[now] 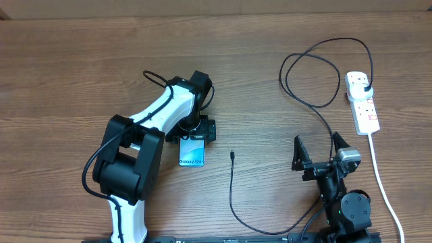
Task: Plug charger to phone and switch on socket
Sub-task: 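Tilt the held phone upright, bottom edge toward the cable end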
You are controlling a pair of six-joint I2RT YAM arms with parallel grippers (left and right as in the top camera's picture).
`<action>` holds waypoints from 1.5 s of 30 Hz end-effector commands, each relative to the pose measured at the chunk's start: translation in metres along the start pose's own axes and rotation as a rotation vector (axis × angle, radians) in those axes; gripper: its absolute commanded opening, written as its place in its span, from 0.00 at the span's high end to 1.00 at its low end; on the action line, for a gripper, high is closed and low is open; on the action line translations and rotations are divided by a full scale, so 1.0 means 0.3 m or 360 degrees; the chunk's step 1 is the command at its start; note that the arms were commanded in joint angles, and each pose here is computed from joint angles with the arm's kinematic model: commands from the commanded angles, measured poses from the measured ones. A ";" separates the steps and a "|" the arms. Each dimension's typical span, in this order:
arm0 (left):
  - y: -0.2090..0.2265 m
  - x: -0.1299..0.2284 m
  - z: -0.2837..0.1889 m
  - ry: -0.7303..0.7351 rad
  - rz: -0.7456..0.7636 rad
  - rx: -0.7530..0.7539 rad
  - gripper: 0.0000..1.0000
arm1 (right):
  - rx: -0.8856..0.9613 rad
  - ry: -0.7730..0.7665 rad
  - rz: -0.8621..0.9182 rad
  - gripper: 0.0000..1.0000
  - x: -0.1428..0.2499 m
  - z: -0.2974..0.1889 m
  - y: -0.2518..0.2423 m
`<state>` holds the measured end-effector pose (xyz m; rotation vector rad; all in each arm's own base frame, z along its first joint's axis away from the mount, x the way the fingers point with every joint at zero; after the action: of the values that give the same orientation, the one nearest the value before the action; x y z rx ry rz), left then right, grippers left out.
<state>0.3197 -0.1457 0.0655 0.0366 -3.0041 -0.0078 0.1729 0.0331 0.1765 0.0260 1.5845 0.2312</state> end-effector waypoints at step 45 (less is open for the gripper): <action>-0.020 -0.033 0.097 -0.0054 -0.0037 0.0060 0.00 | 0.0014 -0.0008 -0.0006 0.00 0.006 0.001 -0.005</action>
<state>0.3349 -0.1488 0.0662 0.1020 -3.1129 0.0112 0.1729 0.0331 0.1765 0.0260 1.5845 0.2306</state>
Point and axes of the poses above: each gripper's point midway between its finger pads, its own z axis out along the fingers, its own y axis along the line the jaws close on, x = y × z, the point moved 7 cm from there along -z, back along the fingers, and after that the axes turned 1 degree about z, right-handed, at the moved point
